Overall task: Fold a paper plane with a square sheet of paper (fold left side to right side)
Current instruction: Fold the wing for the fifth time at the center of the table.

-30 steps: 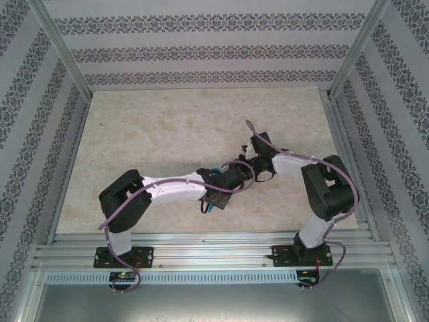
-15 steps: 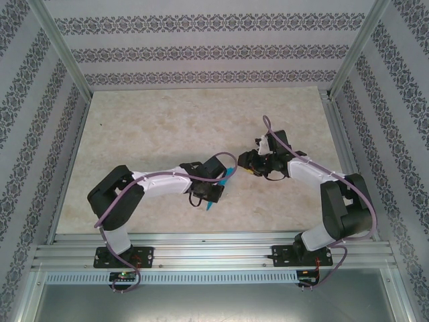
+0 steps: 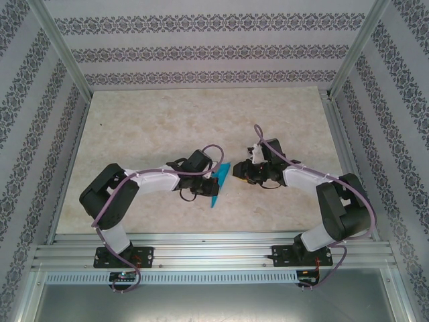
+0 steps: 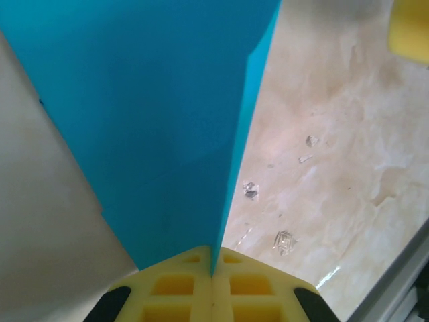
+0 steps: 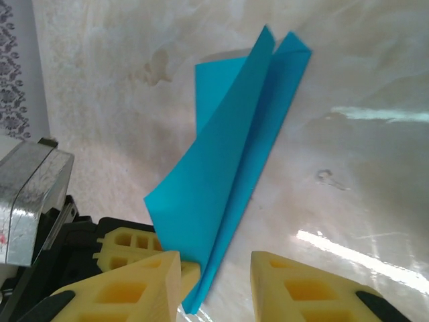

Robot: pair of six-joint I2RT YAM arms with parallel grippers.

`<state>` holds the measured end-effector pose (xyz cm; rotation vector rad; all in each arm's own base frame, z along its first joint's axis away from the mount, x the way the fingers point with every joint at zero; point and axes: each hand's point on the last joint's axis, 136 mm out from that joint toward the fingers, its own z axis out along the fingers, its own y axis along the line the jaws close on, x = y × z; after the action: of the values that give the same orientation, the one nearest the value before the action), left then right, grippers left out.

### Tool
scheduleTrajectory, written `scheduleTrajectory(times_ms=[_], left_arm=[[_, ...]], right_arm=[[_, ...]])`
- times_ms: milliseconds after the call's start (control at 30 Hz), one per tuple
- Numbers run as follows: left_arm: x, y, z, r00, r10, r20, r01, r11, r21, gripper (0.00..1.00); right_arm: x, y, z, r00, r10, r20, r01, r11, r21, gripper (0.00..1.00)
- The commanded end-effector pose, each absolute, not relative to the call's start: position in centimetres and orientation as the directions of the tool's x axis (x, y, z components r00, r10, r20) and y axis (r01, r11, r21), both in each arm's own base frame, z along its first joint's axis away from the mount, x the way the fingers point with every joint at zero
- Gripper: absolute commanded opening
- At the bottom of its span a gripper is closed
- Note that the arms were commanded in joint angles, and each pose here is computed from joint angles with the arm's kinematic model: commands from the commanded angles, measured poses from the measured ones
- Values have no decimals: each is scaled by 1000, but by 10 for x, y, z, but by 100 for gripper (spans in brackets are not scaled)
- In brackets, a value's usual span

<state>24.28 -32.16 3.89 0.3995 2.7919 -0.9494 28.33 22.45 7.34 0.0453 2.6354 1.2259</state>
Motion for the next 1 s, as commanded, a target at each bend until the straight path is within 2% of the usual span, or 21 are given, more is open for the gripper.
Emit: scheduleTrajectory(times_ms=[0, 567, 800, 967], left_arm=[[251, -329, 55, -953, 147, -264, 289, 696, -657, 3], [254, -320, 41, -971, 76, -229, 219, 676, -703, 2], [255, -319, 39, -972, 65, -225, 209, 672, -711, 2], [256, -318, 38, -974, 54, -220, 199, 668, -717, 8]], right_arm=[[285, 240, 82, -965, 108, -239, -124, 617, 777, 35], [288, 268, 45, -980, 134, -149, -19, 679, 734, 39], [288, 269, 32, -982, 146, -119, 20, 709, 705, 37], [286, 268, 22, -983, 158, -93, 53, 732, 680, 33]])
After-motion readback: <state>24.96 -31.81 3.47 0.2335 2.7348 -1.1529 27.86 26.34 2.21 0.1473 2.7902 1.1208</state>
